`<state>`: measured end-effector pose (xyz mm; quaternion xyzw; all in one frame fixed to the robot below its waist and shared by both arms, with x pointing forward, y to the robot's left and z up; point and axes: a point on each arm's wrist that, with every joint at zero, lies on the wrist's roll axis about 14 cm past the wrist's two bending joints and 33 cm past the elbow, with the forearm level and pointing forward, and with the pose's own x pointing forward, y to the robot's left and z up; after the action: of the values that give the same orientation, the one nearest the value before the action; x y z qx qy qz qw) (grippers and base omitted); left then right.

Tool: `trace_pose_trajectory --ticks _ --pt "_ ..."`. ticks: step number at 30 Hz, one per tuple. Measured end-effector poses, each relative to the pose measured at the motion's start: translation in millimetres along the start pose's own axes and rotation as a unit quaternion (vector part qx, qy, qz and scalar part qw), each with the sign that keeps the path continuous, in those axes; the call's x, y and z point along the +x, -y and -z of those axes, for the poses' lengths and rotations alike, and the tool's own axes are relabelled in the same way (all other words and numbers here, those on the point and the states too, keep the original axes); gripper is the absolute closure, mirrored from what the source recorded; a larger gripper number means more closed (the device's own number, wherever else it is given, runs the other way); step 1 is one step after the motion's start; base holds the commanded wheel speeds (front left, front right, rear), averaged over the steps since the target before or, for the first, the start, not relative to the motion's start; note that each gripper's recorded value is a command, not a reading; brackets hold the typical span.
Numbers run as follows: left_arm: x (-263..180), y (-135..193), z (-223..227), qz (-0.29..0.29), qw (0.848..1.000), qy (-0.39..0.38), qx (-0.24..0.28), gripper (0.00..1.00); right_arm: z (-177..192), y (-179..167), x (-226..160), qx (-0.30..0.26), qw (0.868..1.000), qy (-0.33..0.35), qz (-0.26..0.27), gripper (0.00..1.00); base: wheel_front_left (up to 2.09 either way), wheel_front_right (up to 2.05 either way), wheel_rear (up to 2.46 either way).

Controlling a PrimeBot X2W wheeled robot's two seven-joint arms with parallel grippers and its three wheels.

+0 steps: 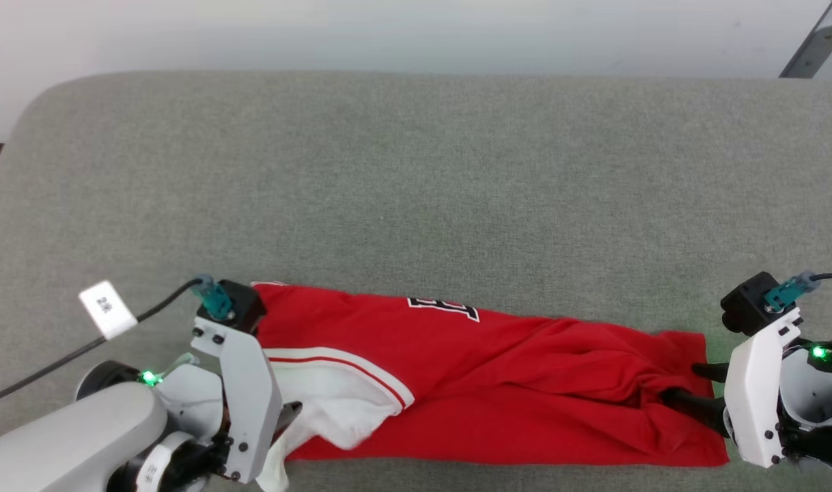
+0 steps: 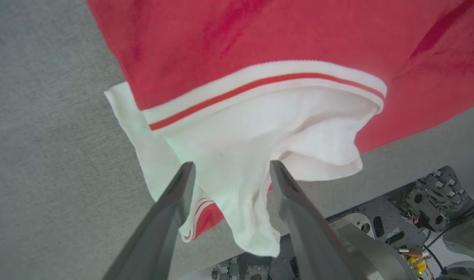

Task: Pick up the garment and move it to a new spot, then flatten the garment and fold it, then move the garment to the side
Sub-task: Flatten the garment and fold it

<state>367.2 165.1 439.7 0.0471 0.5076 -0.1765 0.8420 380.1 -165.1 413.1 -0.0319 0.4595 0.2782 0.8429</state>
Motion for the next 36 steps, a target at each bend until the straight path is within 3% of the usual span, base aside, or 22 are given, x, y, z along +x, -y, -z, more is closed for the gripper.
trace_pose_trajectory --ticks 8,14,19,27,33,36 --pt "-23 -4 -18 -0.017 0.996 0.087 0.006 0.00 -23 -2 -14 0.011 0.998 0.062 0.003 0.00 0.00 0.00 0.00" --pt "-37 -15 -36 -0.042 0.981 0.190 0.010 0.00 -37 -1 -27 0.042 0.990 0.136 0.008 0.00 0.00 0.00 0.00" --pt "-52 -25 -49 -0.064 0.954 0.292 0.000 0.00 -38 1 -34 0.087 0.979 0.185 0.010 0.00 0.00 0.00 0.00" --pt "-65 -42 -43 -0.100 0.910 0.401 -0.044 0.00 -25 9 -33 0.132 0.970 0.204 0.029 0.00 0.00 0.00 0.00" --pt "-69 -59 -35 -0.140 0.887 0.432 -0.081 0.00 -14 16 -27 0.139 0.973 0.180 0.047 0.00 0.00 0.00 0.00" --pt "-77 -64 -40 -0.156 0.868 0.464 -0.085 0.00 -9 15 -20 0.146 0.975 0.163 0.046 0.00 0.00 0.00 0.00"
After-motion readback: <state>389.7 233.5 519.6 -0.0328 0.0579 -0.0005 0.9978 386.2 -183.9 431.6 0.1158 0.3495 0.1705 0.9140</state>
